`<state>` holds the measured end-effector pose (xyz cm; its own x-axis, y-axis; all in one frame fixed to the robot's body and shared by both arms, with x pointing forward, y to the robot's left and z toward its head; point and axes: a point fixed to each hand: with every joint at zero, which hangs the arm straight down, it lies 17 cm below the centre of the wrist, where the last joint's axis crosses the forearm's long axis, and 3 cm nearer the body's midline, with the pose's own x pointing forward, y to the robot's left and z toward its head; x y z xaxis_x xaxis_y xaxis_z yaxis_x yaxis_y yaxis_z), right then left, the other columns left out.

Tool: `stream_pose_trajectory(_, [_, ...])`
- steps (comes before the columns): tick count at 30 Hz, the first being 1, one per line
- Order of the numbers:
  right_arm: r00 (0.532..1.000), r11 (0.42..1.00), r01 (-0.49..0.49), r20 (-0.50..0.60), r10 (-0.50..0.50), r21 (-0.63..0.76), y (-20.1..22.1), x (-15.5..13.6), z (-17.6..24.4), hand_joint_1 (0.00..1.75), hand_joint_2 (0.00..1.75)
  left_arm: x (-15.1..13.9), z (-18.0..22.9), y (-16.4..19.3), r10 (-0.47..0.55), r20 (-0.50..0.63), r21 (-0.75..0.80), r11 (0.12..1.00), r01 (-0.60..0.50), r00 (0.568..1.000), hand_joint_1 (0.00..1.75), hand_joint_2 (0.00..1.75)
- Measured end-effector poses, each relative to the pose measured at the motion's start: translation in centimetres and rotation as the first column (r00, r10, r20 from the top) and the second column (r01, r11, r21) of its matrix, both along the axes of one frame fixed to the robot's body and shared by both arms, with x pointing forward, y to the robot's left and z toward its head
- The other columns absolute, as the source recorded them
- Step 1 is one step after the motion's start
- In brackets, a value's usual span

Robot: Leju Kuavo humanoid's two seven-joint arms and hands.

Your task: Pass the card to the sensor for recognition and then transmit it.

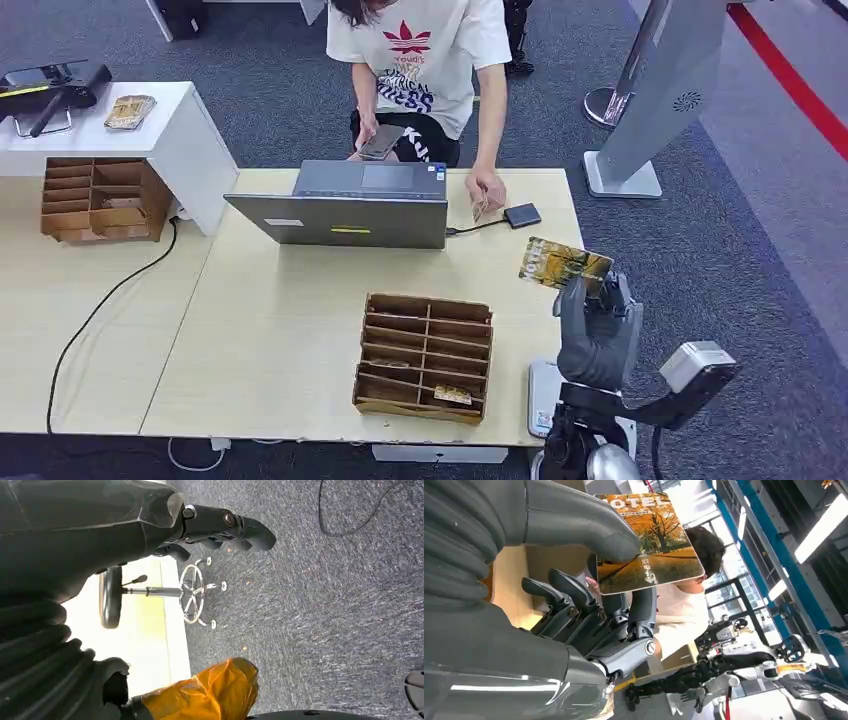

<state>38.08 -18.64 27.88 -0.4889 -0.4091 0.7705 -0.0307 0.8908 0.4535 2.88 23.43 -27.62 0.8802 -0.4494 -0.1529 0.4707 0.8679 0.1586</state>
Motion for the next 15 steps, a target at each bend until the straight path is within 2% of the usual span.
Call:
stream_pose_trajectory(5, [1.000, 1.000, 0.006, 0.011, -0.006, -0.012, 0.1, 0.1, 0.2, 1.75, 1.75, 0.1, 0.0, 0.0, 0.016, 0.006, 0.004, 1.000, -0.016, 1.000, 0.00, 1.75])
stream_pose_trajectory(15, [0.996, 0.990, 0.067, 0.068, -0.059, -0.120, 0.7, 0.7, 1.3, 1.75, 1.75, 0.3, 0.0, -0.2, 0.036, 0.021, 0.006, 0.999, -0.036, 0.999, 0.00, 1.75])
